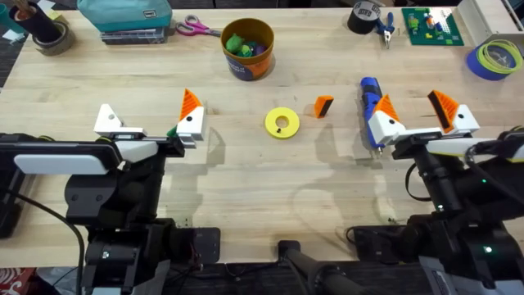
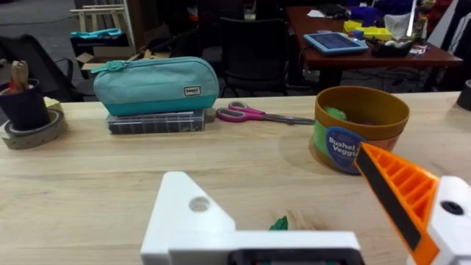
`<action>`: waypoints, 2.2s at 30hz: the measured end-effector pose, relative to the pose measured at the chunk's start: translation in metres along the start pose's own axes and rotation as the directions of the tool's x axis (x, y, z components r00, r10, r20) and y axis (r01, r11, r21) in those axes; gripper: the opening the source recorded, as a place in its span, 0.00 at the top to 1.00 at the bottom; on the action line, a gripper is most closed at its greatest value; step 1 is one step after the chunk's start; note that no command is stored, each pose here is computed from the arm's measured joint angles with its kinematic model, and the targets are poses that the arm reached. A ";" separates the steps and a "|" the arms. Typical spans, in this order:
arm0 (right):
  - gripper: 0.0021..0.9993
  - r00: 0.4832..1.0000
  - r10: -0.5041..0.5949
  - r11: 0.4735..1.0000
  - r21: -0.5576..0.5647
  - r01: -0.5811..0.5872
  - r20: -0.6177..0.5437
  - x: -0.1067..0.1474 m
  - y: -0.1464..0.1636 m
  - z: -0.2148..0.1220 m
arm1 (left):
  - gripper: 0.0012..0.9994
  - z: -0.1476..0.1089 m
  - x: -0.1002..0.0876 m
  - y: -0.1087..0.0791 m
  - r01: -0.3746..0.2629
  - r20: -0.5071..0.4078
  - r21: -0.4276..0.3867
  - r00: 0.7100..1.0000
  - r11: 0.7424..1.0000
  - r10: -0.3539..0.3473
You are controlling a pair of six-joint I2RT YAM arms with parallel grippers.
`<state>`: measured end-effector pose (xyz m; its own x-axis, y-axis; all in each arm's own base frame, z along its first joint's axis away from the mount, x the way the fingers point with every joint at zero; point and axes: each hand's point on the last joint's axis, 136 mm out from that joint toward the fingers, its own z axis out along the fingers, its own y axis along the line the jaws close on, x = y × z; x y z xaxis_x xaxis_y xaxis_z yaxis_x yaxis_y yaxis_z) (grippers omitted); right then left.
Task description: Pick up the gripper from the table and insert it into the empty holder that is missing its gripper. Then pick up a screw, insert it into the mounting hole, and use the screwdriver to tighten it. Finally, clean up the table by picking up the vegetable and placing it into the bucket.
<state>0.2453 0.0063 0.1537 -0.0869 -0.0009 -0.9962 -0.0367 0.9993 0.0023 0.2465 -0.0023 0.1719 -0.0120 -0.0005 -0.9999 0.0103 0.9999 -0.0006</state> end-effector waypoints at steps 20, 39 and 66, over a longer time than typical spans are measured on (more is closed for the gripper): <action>0.00 0.991 -0.004 1.000 -0.004 0.004 0.131 -0.077 0.002 -0.022 | 0.02 -0.020 -0.058 0.000 0.000 -0.004 0.000 1.000 1.000 0.000; 0.00 0.824 0.022 1.000 -0.004 -0.029 -0.566 -0.090 0.003 -0.013 | 0.01 0.013 -0.096 0.000 -0.022 -0.619 0.018 0.785 1.000 0.029; 0.00 0.497 0.033 0.999 0.009 -0.050 -0.867 -0.037 0.002 0.021 | 0.02 0.032 -0.005 0.001 -0.080 -0.893 0.189 0.401 0.979 0.206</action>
<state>0.2698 0.0095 0.1888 -0.9079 0.0003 -0.4193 -0.0233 0.9984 0.0512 0.2785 -0.0013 0.1764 -0.8955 0.2145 -0.3899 0.2005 0.9767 0.0769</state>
